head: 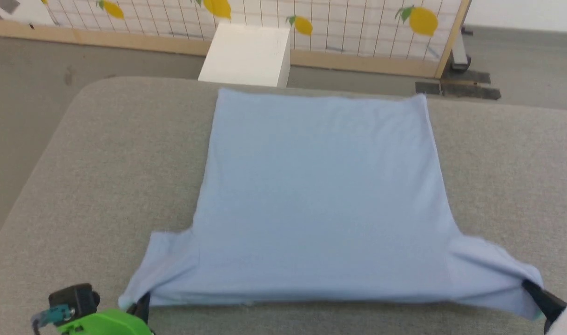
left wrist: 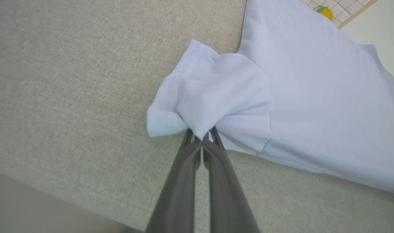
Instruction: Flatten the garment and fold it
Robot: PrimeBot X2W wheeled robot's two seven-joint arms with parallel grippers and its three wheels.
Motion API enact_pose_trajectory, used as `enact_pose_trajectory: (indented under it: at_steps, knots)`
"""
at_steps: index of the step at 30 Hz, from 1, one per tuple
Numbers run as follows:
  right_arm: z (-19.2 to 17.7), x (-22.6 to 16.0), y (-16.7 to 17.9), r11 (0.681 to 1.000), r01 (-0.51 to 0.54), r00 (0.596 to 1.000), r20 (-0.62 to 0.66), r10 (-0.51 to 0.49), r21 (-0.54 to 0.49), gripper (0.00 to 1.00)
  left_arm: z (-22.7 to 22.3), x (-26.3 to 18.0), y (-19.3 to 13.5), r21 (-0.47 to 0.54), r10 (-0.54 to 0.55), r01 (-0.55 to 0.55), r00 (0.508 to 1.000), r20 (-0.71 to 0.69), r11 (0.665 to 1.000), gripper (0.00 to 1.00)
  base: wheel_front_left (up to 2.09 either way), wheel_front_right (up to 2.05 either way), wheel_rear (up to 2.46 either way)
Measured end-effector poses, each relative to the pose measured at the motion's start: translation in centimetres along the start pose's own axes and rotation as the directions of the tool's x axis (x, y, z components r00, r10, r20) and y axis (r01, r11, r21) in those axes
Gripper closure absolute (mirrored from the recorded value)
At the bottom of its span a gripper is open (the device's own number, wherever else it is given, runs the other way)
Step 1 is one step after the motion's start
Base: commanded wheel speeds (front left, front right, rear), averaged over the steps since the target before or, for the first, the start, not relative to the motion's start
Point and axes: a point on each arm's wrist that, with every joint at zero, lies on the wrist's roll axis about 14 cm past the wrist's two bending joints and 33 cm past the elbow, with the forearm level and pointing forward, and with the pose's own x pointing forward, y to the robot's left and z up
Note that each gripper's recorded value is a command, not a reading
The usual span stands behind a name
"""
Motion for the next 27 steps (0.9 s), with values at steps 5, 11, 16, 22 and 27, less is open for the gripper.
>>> enact_pose_trajectory:
  at_steps: [5,11,16,22,27]
  knots:
    - [-0.5,-2.0,-0.1,0.996,0.039,0.997,-0.057,-0.044,-0.083,1.0,-0.4,-1.9,-0.1,0.007,0.01,-0.009,0.999,-0.047,1.0,1.0,0.0,0.0,0.0]
    - [-2.3,-1.1,0.5,0.982,0.06,0.986,-0.144,-0.087,-0.18,1.0,-2.7,-1.3,0.2,0.078,0.028,-0.019,0.992,-0.123,0.997,1.0,0.0,0.0,0.0]
    - [-5.7,0.7,-0.1,0.966,0.084,0.957,-0.25,-0.146,-0.243,1.0,-4.0,0.1,0.4,0.09,0.036,-0.023,0.988,-0.148,0.996,1.0,0.0,0.0,0.0]
    - [-9.0,1.7,-1.3,0.956,0.089,0.926,-0.33,-0.182,-0.278,0.55,-4.9,0.9,0.3,0.061,0.025,-0.016,0.988,-0.153,0.998,1.0,0.0,0.0,0.0]
    - [-6.6,2.4,-0.7,0.967,0.078,0.967,-0.217,-0.132,-0.241,0.0,-4.3,1.0,0.2,0.054,0.016,-0.01,0.993,-0.117,0.998,1.0,0.0,0.0,0.0]
